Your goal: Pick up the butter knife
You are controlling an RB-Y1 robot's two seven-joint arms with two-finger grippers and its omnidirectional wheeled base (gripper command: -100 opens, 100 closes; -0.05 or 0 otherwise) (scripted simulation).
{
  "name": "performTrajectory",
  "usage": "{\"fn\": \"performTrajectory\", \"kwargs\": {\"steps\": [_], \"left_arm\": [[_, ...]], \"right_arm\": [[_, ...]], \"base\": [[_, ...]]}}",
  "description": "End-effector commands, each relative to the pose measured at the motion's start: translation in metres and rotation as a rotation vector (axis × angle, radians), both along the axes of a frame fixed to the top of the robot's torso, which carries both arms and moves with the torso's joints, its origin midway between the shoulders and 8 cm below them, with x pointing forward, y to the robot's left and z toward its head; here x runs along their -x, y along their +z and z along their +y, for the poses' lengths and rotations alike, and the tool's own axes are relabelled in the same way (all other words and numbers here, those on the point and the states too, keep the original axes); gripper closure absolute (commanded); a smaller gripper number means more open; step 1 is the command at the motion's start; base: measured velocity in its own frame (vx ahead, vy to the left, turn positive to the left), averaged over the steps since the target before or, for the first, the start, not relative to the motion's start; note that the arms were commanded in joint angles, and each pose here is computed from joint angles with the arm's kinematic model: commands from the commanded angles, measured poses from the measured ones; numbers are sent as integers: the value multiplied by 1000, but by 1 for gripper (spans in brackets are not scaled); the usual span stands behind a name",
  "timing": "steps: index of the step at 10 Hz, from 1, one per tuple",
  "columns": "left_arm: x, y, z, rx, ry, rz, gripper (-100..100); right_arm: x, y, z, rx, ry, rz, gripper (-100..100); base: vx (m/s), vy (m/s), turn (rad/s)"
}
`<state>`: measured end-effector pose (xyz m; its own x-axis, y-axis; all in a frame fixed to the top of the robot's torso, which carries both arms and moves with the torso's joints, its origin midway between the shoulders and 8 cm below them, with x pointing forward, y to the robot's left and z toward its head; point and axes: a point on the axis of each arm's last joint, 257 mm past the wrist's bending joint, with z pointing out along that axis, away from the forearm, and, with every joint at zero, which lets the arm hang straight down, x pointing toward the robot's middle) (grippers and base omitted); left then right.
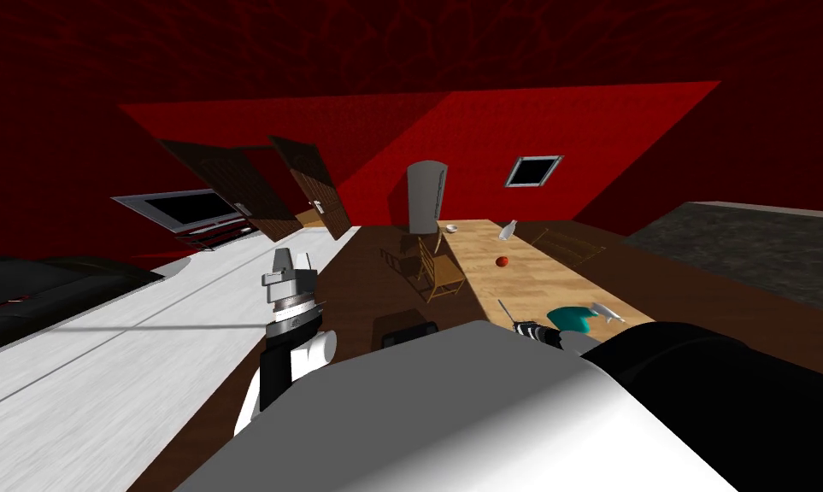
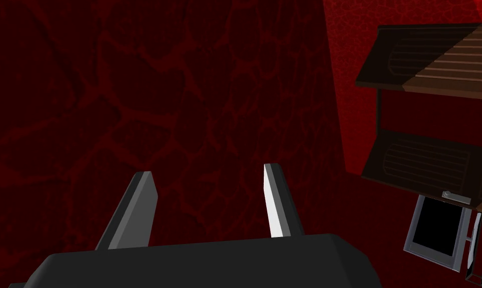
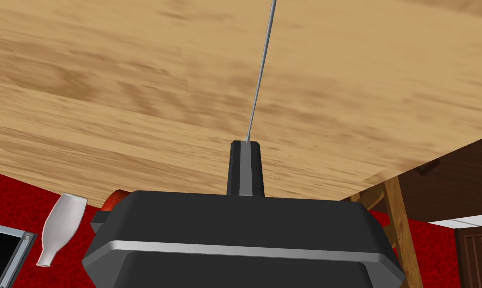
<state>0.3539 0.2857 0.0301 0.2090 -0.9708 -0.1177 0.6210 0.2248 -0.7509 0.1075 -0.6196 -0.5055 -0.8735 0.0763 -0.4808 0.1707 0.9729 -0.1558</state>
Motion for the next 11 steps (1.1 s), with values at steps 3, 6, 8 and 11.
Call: {"fn": "performTrajectory", "kwargs": {"steps": [3, 6, 8, 11], "left_arm": [[0, 0, 0, 0, 0, 0, 0], [0, 0, 0, 0, 0, 0, 0], [0, 0, 0, 0, 0, 0, 0], [0, 0, 0, 0, 0, 0, 0]], "right_arm": [[0, 0, 0, -3, -3, -2, 100], [-5, 5, 9, -1, 49, -3, 100], [-8, 10, 16, 0, 89, -3, 100], [-13, 16, 26, 0, 149, -4, 100]], "base": [[0, 0, -3], [59, -3, -192], [103, -21, -197], [104, 1, -202]]}}
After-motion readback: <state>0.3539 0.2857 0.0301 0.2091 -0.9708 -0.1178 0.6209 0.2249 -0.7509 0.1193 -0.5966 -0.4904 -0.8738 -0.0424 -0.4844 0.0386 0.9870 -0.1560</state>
